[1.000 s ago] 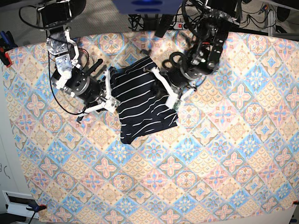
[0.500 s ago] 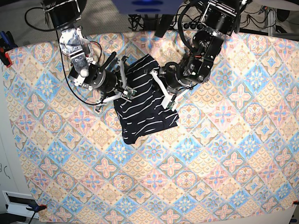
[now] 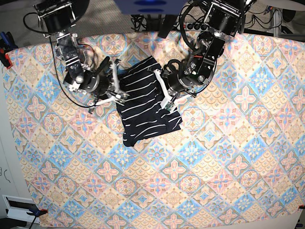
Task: Fold the T-shirt properly
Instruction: 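Release with the left gripper and flatten the shirt with the right gripper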
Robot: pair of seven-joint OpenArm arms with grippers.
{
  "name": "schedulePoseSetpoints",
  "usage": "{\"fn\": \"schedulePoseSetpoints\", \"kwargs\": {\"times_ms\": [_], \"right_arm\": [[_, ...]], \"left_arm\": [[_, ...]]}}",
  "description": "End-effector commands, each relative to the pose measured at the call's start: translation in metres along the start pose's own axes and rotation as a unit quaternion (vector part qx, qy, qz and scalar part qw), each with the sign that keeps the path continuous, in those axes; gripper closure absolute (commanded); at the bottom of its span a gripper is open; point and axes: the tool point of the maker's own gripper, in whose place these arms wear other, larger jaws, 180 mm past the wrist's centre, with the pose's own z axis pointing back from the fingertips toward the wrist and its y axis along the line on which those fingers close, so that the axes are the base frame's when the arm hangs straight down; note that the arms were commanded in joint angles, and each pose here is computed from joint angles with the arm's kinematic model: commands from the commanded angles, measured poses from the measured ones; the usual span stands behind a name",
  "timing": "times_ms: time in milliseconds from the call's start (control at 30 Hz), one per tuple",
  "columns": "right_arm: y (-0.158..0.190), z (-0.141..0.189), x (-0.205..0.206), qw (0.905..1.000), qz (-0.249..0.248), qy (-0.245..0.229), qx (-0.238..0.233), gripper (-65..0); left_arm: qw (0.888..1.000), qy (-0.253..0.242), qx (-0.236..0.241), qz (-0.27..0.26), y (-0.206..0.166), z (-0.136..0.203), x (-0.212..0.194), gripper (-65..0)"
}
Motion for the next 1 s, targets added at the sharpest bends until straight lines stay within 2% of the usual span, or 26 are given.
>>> {"fn": "schedulePoseSetpoints", "kwargs": {"times_ms": [0,267,400,567,767,833,967], "right_arm": [[0.003,0.005,0.010,0.9998,0.002,-0.020,0.001,-0.2],[0.023,0.025,0.031,0.9983,0.019,-0.056,-0.002,-0.2],[0.016,0.033,0.042,0.9971,0.026,-0.070,-0.015,-0.2],[0.011,0.039,0.042,0.9966,0.036,-0.071,-0.023,-0.2],[0.017,0.056,0.046,0.9954,0.034,-0.083,-0.034,-0.2],[0.029,0.057,0.050,0.9950,0.035,-0.091,-0.023,-0.2],[0.059,0.051,0.073,0.9918,0.048,-0.118,0.012,-0.2]], "left_arm": [[0.999,-0.003,0.036,-0.016,0.019,0.001,0.011,0.0],[0.997,-0.017,0.059,-0.041,0.036,0.000,0.036,0.0],[0.996,-0.058,0.050,-0.048,0.024,0.015,0.063,0.0],[0.996,-0.064,0.040,-0.044,0.010,0.021,0.057,0.0],[0.991,-0.117,0.041,-0.048,0.002,0.056,0.073,0.0],[0.990,-0.132,0.050,-0.027,0.014,0.069,0.076,0.0],[0.981,-0.161,0.092,0.055,0.065,0.100,0.072,0.0]]}}
